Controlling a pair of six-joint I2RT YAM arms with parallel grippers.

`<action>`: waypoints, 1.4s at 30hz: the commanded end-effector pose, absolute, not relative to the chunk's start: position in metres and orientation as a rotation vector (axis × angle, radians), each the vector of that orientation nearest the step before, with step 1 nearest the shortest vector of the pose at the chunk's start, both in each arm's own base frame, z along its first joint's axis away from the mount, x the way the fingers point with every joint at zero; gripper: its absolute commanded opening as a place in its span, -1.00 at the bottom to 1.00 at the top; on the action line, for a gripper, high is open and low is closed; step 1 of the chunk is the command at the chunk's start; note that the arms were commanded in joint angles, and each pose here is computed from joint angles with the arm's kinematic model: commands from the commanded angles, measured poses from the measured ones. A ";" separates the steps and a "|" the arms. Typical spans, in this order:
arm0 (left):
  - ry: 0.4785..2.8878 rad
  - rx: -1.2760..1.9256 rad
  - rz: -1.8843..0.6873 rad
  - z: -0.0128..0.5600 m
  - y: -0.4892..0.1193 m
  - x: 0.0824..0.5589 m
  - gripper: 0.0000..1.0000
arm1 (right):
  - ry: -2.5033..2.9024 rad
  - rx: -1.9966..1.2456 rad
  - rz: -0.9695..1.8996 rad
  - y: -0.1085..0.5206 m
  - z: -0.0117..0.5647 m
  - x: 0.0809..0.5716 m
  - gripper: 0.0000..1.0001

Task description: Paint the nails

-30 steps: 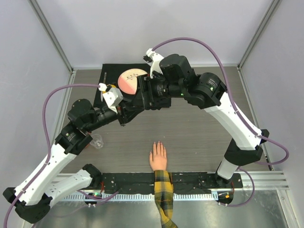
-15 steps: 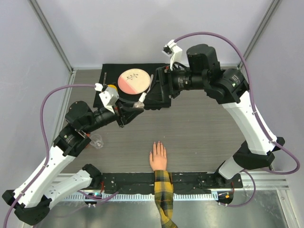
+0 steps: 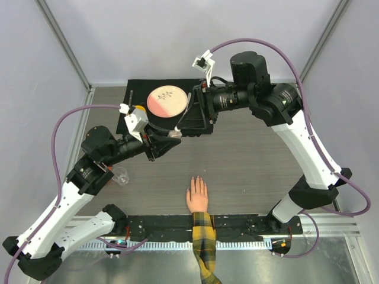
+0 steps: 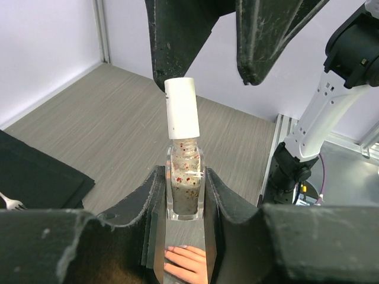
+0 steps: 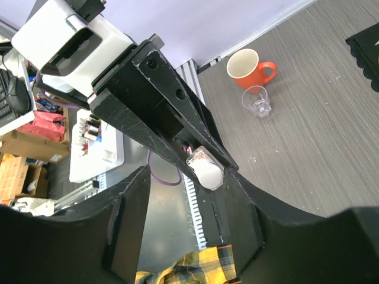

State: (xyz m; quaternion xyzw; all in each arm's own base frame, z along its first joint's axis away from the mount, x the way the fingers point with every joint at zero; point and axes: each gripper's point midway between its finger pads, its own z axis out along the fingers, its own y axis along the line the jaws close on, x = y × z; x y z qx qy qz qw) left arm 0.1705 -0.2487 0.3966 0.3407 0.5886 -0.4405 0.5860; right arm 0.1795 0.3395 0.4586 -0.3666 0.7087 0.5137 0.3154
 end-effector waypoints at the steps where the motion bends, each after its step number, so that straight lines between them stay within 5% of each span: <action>1: 1.277 0.805 -1.036 0.421 -0.248 0.165 -1.00 | 1.782 -0.992 1.397 0.342 0.478 0.173 0.11; 14: 1.271 0.815 -1.035 0.423 -0.249 0.165 -1.00 | 1.852 -1.007 1.322 0.344 0.455 0.186 -0.07; 24: 1.277 0.868 -1.053 0.424 -0.255 0.163 -1.00 | 1.890 -1.046 1.358 0.348 0.443 0.182 -0.97; 36: 1.304 1.015 -1.128 0.420 -0.266 0.147 -1.00 | 2.017 -1.219 1.161 0.354 0.381 0.151 -0.98; 42: 1.267 0.873 -1.027 0.430 -0.255 0.166 -1.00 | 2.031 -1.051 1.057 0.359 0.373 0.162 -0.98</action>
